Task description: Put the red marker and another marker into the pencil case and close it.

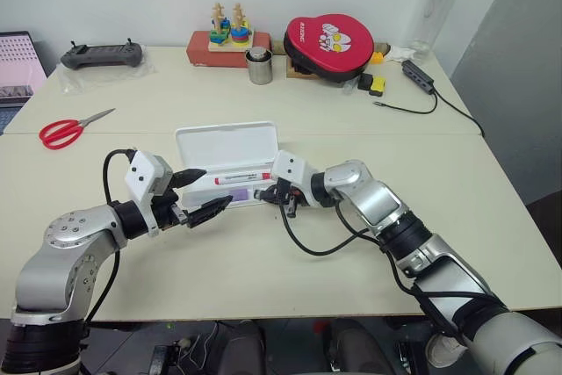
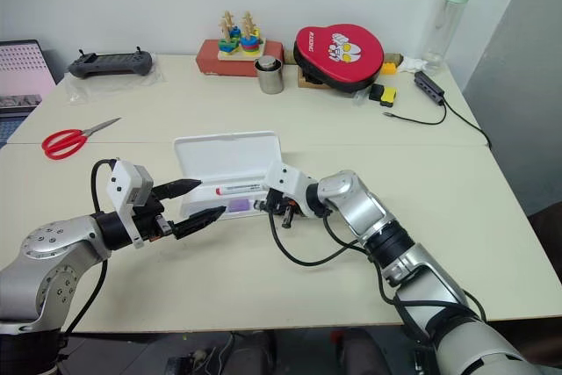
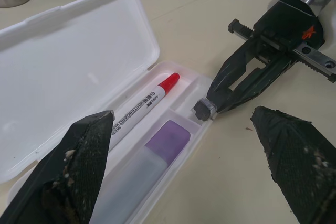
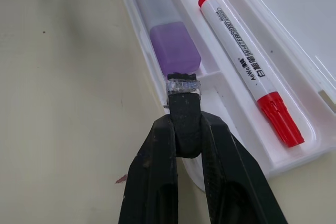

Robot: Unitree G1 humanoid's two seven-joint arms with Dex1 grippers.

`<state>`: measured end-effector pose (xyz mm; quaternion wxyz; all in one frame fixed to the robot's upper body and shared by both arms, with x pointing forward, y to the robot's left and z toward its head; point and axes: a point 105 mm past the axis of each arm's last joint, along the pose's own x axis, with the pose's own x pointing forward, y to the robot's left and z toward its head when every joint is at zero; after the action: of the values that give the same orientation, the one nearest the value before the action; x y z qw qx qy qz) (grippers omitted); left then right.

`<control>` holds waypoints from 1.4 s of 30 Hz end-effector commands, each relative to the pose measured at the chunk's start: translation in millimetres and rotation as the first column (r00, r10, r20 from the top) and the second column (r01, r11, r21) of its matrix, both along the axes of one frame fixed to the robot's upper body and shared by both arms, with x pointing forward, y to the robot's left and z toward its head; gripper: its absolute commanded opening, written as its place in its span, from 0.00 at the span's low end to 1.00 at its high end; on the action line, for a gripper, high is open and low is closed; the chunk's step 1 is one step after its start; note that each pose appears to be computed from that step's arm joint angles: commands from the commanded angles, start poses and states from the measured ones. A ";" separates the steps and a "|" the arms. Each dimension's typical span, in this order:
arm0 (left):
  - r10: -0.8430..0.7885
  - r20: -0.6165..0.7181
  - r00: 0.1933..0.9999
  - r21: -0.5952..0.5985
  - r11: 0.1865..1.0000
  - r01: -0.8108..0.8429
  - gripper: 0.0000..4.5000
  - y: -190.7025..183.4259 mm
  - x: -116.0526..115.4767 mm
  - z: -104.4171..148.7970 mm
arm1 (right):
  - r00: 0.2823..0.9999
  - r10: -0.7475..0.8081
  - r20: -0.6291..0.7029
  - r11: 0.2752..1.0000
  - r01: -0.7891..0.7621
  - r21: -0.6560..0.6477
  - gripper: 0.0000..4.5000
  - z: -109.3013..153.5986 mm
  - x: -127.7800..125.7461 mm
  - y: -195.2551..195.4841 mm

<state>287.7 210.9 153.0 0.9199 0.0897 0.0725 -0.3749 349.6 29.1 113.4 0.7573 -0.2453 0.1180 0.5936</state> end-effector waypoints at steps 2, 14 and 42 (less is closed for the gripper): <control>-0.014 0.062 0.998 -0.014 1.000 0.015 1.00 -4.7 -2.4 15.0 | 1.000 -0.001 0.001 0.997 0.000 0.081 0.06 25.6 2.4 2.7; -0.003 0.080 0.997 -0.025 1.000 0.005 1.00 -6.4 2.0 17.9 | 0.999 -0.036 -0.002 0.998 0.036 0.058 0.58 19.6 10.6 2.6; 0.374 0.137 0.917 -0.260 0.907 -0.331 1.00 31.4 17.3 38.4 | 0.860 -0.494 0.129 0.843 0.438 0.312 0.02 118.4 102.0 4.6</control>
<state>309.6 245.1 177.6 0.9806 -0.0074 -0.0158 -0.1953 451.5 25.6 207.7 0.9139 -0.1459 0.0562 0.3747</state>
